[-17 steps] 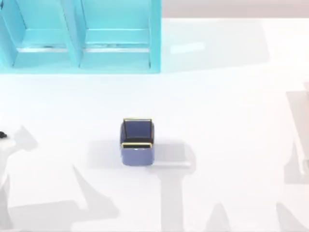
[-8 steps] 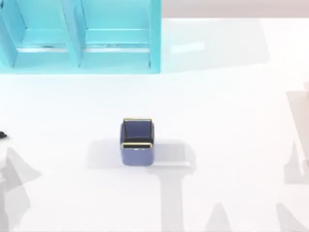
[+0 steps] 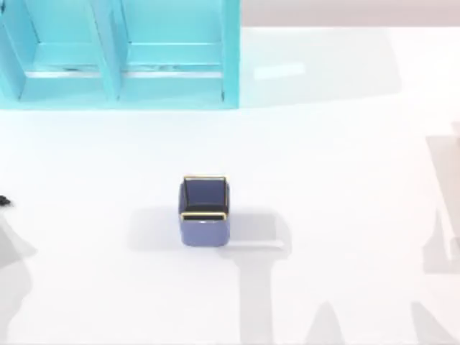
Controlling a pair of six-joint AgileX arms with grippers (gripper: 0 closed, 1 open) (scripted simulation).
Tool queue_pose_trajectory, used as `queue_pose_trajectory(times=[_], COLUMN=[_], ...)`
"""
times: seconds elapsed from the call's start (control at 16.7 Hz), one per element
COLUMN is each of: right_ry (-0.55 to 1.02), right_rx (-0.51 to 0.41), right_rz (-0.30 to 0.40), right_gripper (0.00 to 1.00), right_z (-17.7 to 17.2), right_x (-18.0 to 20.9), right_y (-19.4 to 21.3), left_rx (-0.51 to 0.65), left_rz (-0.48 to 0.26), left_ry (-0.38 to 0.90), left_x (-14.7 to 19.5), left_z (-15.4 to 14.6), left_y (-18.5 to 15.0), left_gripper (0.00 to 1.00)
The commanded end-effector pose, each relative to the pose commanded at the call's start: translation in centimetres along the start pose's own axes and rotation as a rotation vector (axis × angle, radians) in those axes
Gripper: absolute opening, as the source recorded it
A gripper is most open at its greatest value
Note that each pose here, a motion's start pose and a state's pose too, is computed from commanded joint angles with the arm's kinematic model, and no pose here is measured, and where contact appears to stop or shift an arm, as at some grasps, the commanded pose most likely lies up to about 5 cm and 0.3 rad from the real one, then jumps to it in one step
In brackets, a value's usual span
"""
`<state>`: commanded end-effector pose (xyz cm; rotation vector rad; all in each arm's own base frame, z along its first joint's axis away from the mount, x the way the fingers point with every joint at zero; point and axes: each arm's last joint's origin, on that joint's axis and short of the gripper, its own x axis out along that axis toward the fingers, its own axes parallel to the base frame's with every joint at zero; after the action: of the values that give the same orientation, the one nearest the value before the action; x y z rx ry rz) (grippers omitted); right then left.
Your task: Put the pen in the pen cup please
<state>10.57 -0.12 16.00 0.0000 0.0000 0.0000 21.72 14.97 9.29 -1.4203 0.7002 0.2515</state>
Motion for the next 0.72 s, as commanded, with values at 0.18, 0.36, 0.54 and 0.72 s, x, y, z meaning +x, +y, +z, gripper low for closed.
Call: queue_pose_trajectory(times=[0.18,0.36,0.54,0.72], right_ry=[0.0,0.0,0.0,0.0], right_rx=[0.0,0.0,0.0,0.0], right_rz=[0.0,0.0,0.0,0.0], right_gripper=[1.0,1.0,1.0,1.0], right_z=[0.0,0.0,0.0,0.0], right_x=[0.0,0.0,0.0,0.0], right_y=[0.0,0.0,0.0,0.0], left_rx=[0.003,0.0,-0.001,-0.002], left_rz=[0.002,-0.001,0.0,0.002], left_ry=[0.002,-0.001,0.0,0.001], left_x=[0.1,1.7,5.0,8.4], left_z=[-0.1,0.4,0.7,0.4], left_y=[0.0,-0.3,-0.3,0.0], left_gripper=[1.0,1.0,1.0,1.0])
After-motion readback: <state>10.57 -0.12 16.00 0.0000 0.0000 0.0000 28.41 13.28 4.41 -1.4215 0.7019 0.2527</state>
